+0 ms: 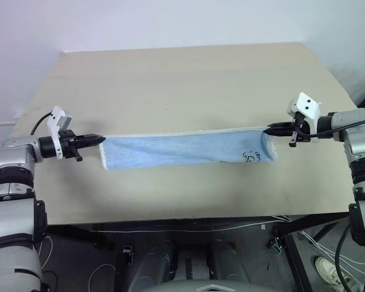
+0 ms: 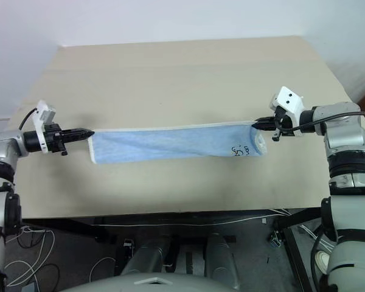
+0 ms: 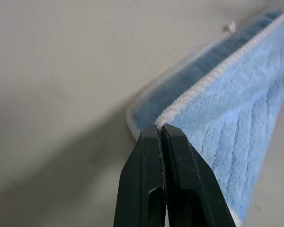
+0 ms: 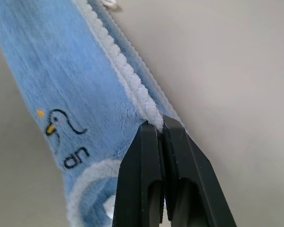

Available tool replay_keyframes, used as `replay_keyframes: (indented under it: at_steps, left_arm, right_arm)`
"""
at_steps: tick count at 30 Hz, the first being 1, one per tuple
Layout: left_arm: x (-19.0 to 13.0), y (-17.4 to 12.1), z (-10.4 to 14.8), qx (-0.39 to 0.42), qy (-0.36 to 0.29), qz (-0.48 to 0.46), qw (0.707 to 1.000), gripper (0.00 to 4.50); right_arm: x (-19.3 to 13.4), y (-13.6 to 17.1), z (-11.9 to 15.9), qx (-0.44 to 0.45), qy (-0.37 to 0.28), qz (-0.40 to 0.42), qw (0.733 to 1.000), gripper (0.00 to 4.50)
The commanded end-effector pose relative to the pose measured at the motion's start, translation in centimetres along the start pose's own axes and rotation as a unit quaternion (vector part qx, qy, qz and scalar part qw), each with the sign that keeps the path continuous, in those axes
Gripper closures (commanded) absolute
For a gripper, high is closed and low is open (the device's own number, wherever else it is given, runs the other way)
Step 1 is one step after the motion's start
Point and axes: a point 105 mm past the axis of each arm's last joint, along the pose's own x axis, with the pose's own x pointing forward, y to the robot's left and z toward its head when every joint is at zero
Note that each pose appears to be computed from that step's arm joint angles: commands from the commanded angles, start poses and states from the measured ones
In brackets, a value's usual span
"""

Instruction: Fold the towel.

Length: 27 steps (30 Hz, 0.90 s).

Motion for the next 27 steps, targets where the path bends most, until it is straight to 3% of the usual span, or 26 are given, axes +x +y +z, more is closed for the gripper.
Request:
replay_keyframes:
  at_steps: [1,13,17,23,27]
  left_arm:
    - [-0.2,0.8,0.7,0.015,-0.017,0.031,0.999,4.47]
    - [0.6,1.3,1.0,0.028,-0.025,0.058,0.998,4.47]
    - [0.6,1.4,1.2,0.025,-0.034,0.062,0.997,4.50]
    - [0.6,1.0,0.6,0.018,-0.023,0.046,0.999,4.50]
    - [0.3,0.5,1.2,0.004,-0.036,0.019,0.999,3.53]
  right_arm:
    - [-0.3,-0.7,0.7,-0.015,-0.004,-0.014,1.000,4.50]
    - [1.1,-1.3,0.7,-0.008,-0.001,-0.037,0.999,4.50]
    - [1.2,-1.3,1.1,-0.002,-0.010,-0.038,0.999,3.57]
    - [1.3,-1.3,1.3,0.002,-0.017,-0.037,0.999,1.53]
    - [0.7,-1.3,1.1,0.007,-0.016,-0.035,0.999,0.24]
